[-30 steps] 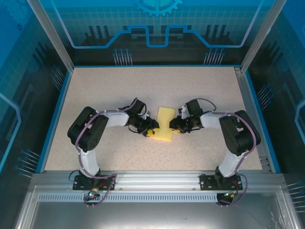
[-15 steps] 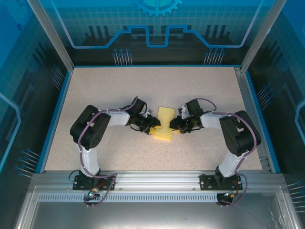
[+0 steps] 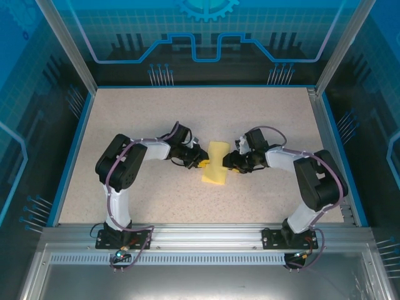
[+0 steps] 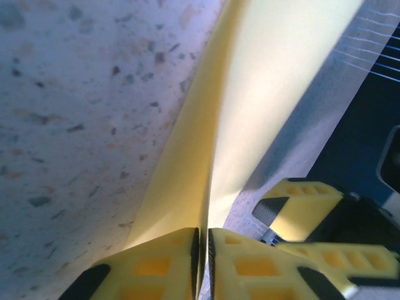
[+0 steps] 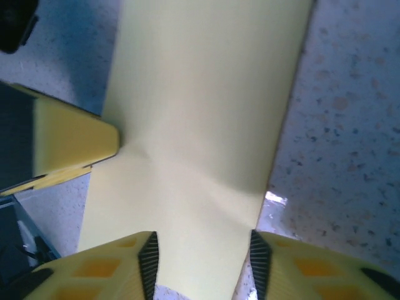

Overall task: Fold a paper plane with a square sheet of paper (pick it up from the middle)
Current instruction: Third fold the triangle at the center of the table.

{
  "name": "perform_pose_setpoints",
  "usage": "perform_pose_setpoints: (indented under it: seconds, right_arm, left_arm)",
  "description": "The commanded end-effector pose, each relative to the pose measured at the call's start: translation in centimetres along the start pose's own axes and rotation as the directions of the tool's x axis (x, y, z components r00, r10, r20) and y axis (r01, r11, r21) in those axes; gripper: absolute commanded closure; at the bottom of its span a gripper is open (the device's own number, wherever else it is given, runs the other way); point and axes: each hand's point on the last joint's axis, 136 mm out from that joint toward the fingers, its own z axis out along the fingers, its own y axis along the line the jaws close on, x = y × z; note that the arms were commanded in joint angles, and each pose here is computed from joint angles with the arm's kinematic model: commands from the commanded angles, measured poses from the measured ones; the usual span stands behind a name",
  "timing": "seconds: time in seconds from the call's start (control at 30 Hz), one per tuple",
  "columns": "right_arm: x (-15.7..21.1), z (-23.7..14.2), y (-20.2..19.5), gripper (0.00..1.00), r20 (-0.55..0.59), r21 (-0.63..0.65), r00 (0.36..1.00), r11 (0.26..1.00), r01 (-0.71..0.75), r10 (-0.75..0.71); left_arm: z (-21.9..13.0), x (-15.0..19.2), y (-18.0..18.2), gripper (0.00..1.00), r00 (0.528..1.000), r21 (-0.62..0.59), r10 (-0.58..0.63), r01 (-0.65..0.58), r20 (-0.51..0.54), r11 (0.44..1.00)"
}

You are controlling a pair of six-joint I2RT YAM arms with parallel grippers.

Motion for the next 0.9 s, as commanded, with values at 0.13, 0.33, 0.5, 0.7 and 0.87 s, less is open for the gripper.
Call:
perform_pose_setpoints:
  seconds: [0.13,0.33,0.5,0.7,0.87]
  right_arm:
    - [1.5,-1.9,3.7,0.39,0.045,0.117,0.96,0.955,0.271,-0.278]
    - [3.6,-0.9,5.7,0.37,0.031,0.268,0.868,0.841,0.47,-0.495]
    - [4.2,-0.4,7.7,0.36,0.033,0.302,0.808,0.777,0.552,-0.588]
    - [4.2,0.9,8.8,0.36,-0.021,0.384,0.765,0.701,0.6,-0.643]
    - [4.1,1.9,8.5,0.39,-0.074,0.448,0.748,0.648,0.616,-0.659]
  left_arm:
    - [-0.4,-0.2,-1.4,0.88,1.0,0.027,0.011,-0.01,-0.021,1.0]
    - [-0.7,0.0,-1.8,0.88,1.0,0.025,0.02,-0.02,-0.021,1.0]
    - [-0.9,0.1,-1.9,0.88,1.0,0.025,0.021,-0.021,-0.021,0.999]
    - [-1.0,0.2,-2.0,0.88,0.999,0.025,0.025,-0.024,-0.023,0.999]
    - [-1.1,0.2,-2.2,0.88,0.999,0.026,0.026,-0.026,-0.022,0.999]
